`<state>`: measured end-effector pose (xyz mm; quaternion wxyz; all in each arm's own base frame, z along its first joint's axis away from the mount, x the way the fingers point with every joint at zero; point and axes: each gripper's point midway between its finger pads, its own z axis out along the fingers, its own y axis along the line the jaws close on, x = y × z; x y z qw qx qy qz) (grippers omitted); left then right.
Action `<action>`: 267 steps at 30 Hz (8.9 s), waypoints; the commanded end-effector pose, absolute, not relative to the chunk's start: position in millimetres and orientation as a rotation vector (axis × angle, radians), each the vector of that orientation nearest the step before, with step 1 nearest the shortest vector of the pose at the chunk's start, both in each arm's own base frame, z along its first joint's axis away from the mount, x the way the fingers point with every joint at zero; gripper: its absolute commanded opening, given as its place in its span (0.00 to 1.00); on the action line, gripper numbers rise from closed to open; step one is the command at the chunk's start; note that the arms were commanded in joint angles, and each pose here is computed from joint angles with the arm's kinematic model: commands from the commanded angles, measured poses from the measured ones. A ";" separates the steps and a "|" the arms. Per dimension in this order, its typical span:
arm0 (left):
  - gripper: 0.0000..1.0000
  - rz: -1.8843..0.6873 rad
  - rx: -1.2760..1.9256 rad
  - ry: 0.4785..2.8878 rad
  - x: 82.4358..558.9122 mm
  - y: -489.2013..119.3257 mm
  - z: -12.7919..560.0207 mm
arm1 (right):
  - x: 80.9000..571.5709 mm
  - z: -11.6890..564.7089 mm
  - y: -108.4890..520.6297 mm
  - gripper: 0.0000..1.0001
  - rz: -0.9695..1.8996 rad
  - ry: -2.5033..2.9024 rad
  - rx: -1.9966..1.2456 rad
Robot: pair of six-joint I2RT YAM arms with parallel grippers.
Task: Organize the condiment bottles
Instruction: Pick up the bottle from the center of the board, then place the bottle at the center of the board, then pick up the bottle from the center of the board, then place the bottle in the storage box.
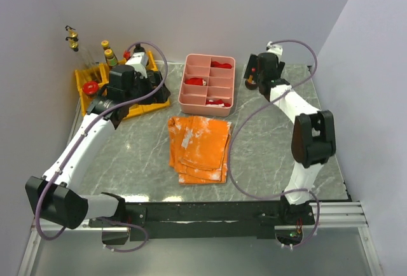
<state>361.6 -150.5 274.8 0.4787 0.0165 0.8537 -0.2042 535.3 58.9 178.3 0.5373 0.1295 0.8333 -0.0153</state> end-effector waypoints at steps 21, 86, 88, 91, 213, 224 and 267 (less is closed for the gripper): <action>0.97 -0.574 0.057 1.980 353.9 -156.5 307.2 | 634.3 162.5 59.9 0.89 0.100 1.993 0.223; 0.96 -0.718 0.075 1.944 349.0 -178.9 314.4 | 264.4 153.5 122.5 0.71 0.272 2.077 0.135; 0.97 -0.724 0.073 1.932 347.5 -182.3 320.4 | 266.4 166.5 122.2 0.73 0.277 2.046 0.127; 0.97 -0.709 0.079 1.916 344.3 -190.2 328.9 | 268.6 179.8 122.0 0.77 0.271 2.029 0.119; 0.01 0.233 -0.827 1.395 397.9 123.7 300.1 | 184.9 328.9 142.2 1.00 0.849 1.539 -0.056; 0.01 0.268 -0.815 1.375 423.5 151.9 274.5 | 192.0 323.0 145.9 1.00 0.827 1.545 -0.076; 0.97 -0.265 -0.448 1.637 420.3 23.6 340.7 | 221.6 309.2 144.4 1.00 0.701 1.751 0.035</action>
